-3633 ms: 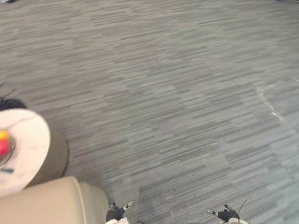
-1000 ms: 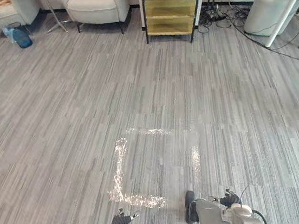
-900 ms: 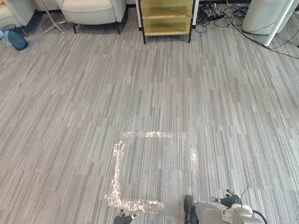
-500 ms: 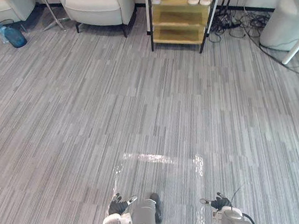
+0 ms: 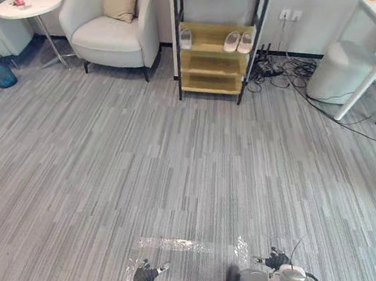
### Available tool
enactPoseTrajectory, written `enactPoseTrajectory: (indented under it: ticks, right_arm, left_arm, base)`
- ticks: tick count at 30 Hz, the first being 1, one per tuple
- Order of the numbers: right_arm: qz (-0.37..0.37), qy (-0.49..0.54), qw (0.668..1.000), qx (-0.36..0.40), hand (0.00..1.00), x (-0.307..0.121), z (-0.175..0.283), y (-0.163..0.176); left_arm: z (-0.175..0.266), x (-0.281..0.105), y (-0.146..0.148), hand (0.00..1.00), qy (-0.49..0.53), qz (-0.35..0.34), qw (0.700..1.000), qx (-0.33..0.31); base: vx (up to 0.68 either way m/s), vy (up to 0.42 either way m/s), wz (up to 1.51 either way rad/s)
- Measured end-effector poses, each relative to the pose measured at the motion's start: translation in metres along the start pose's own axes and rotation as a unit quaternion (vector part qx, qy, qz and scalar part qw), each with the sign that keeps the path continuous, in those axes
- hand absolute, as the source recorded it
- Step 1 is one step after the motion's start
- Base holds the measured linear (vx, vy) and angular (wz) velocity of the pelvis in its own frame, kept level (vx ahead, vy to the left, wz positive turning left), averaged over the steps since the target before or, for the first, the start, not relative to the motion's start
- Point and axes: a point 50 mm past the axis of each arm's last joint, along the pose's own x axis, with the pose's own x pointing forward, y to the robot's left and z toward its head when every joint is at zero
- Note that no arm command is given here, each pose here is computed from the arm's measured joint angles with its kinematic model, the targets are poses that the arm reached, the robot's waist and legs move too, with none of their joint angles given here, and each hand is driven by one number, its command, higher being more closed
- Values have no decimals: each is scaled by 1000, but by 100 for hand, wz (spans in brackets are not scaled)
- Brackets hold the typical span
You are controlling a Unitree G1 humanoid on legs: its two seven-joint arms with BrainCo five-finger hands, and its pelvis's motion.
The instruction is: Pick up cushions and gather them together orderly.
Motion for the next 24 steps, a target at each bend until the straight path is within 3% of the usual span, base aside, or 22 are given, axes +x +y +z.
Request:
enactPoseTrajectory:
  ticks: [6,12,24]
  right_arm:
    - [-12,-2,1000,10,0,0,1,-4]
    - [-16,4,1000,13,0,-2,-6,-5]
    - [4,5,1000,20,0,-5,-11,10]
  left_arm:
    - [8,0,-7,0,-16,-2,999,-30]
    - [11,0,-9,0,-23,-2,999,-42]
    - [9,0,-9,0,-18,-7,999,-34]
  base:
    - [214,-74,-1]
    - [197,137,-18]
    - [129,31,3]
